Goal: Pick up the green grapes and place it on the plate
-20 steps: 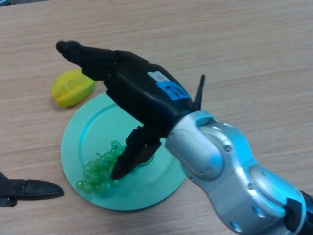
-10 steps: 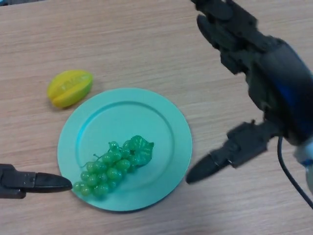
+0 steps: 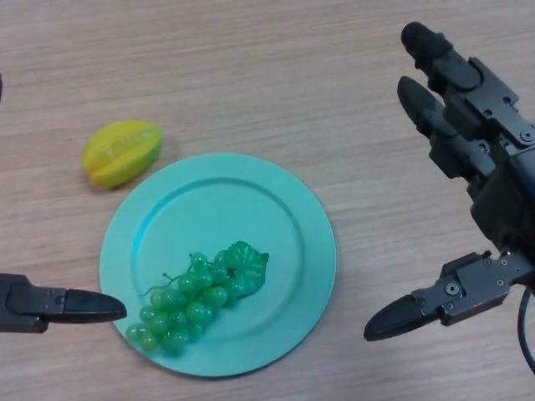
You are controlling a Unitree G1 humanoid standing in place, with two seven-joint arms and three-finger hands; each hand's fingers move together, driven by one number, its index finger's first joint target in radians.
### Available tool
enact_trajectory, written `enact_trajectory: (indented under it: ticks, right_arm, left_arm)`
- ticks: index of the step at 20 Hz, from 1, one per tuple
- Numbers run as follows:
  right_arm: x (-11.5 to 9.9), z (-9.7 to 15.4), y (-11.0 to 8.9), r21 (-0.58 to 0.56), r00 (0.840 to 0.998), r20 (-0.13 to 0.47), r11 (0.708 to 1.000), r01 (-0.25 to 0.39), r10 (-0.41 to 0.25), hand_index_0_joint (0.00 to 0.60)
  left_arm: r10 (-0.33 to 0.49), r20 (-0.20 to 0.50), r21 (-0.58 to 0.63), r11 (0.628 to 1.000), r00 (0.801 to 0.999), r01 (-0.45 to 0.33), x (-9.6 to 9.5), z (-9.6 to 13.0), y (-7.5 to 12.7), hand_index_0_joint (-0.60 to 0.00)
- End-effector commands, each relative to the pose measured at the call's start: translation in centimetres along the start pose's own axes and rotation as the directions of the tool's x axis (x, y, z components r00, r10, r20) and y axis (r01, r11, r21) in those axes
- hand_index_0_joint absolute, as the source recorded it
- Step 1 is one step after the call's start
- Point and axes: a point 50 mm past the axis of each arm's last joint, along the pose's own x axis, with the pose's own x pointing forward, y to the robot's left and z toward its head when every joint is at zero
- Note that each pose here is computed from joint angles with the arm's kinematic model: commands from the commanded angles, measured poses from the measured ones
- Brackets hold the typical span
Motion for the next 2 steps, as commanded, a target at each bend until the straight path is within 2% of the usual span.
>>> enact_trajectory:
  ticks: [1, 2]
  right_arm:
    - [-0.59, 2.90, -0.53, -0.059, 0.976, 0.218, 0.998, 0.026, -0.012, 0.000]
    - [-0.71, 2.95, -0.37, -0.070, 0.974, 0.228, 0.997, 0.024, -0.008, 0.000]
  left_arm:
    - [-0.007, 0.137, 0.075, 0.997, 0.991, -0.003, 0.41, 2.21, -0.09, 0.000]
    - [-0.022, 0.130, 0.071, 0.997, 0.991, 0.013, 0.54, 2.17, -0.45, 0.000]
